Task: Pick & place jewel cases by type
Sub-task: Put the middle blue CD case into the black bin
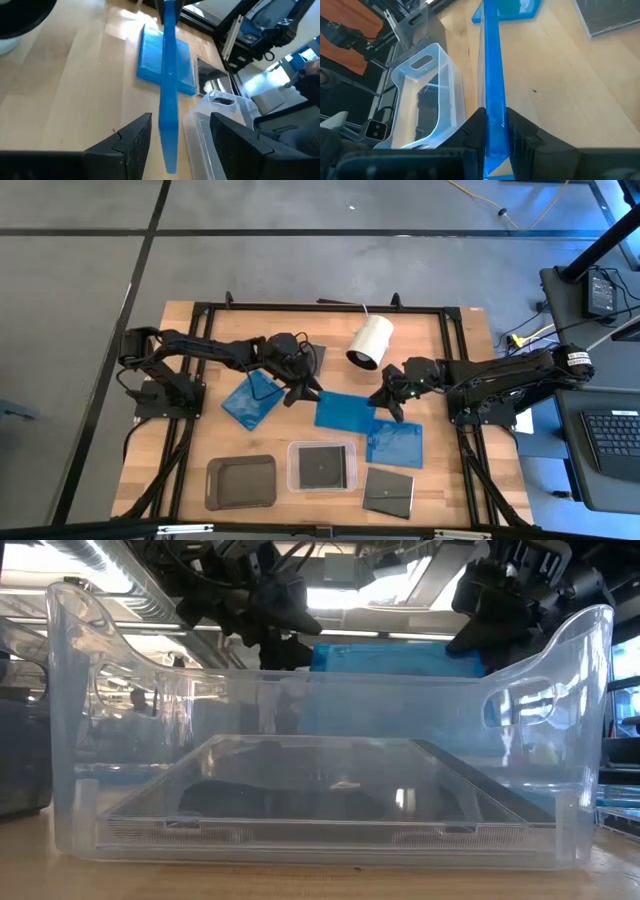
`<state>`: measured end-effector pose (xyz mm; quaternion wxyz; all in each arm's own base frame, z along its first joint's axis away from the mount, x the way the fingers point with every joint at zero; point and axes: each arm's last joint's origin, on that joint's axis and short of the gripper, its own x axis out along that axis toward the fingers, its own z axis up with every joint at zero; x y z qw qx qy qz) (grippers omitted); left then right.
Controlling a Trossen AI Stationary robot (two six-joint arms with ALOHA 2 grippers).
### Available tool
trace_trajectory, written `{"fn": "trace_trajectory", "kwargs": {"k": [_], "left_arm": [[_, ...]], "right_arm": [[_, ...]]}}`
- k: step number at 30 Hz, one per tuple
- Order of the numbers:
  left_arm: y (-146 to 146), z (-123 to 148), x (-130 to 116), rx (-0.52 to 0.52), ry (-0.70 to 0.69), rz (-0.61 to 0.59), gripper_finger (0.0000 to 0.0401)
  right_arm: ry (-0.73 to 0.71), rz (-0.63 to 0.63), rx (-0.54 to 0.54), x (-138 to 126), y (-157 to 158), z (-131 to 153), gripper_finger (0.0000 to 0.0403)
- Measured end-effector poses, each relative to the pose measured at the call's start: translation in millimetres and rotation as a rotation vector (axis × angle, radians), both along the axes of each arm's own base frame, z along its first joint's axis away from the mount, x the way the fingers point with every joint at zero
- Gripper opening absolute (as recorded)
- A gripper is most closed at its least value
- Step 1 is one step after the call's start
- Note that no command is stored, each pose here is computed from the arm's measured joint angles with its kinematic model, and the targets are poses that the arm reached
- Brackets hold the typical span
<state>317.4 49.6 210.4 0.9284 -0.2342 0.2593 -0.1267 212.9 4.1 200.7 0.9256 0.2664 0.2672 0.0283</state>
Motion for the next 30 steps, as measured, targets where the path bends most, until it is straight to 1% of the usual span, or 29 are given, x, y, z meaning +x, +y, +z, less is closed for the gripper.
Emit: {"fn": "trace_trajectory", "kwargs": {"k": [4, 8, 16, 21, 25, 30], "left_arm": [[-3.0, 3.1, 2.2, 0.034, -0.048, -0.022, 0.0182], [-4.9, 3.1, 2.5, 0.062, -0.061, -0.041, 0.0160], [-5.5, 0.9, 2.3, 0.063, -0.045, -0.046, 0.0100], [-5.9, -2.7, 0.2, 0.060, -0.004, -0.052, 0.0071], [-7.1, -3.1, 0.3, 0.061, 0.000, -0.052, 0.0063], [-16.1, -5.4, 2.4, 0.095, 0.016, -0.030, 0.0068]], "right_arm": [[0.001, -0.005, 0.010, 0.1, 0.0, 0.1, 0.0064], [-0.018, -0.006, 0.011, 1.0, 0.0, 1.7, 0.0064], [-0.034, -0.006, 0.011, 1.7, 0.0, 3.1, 0.0064], [-0.033, -0.006, 0.011, 1.6, 0.0, 3.0, 0.0064], [-0.033, -0.007, 0.011, 1.6, 0.0, 3.0, 0.0064], [-0.031, -0.006, 0.012, 1.5, 0.1, 2.8, 0.0064]]}}
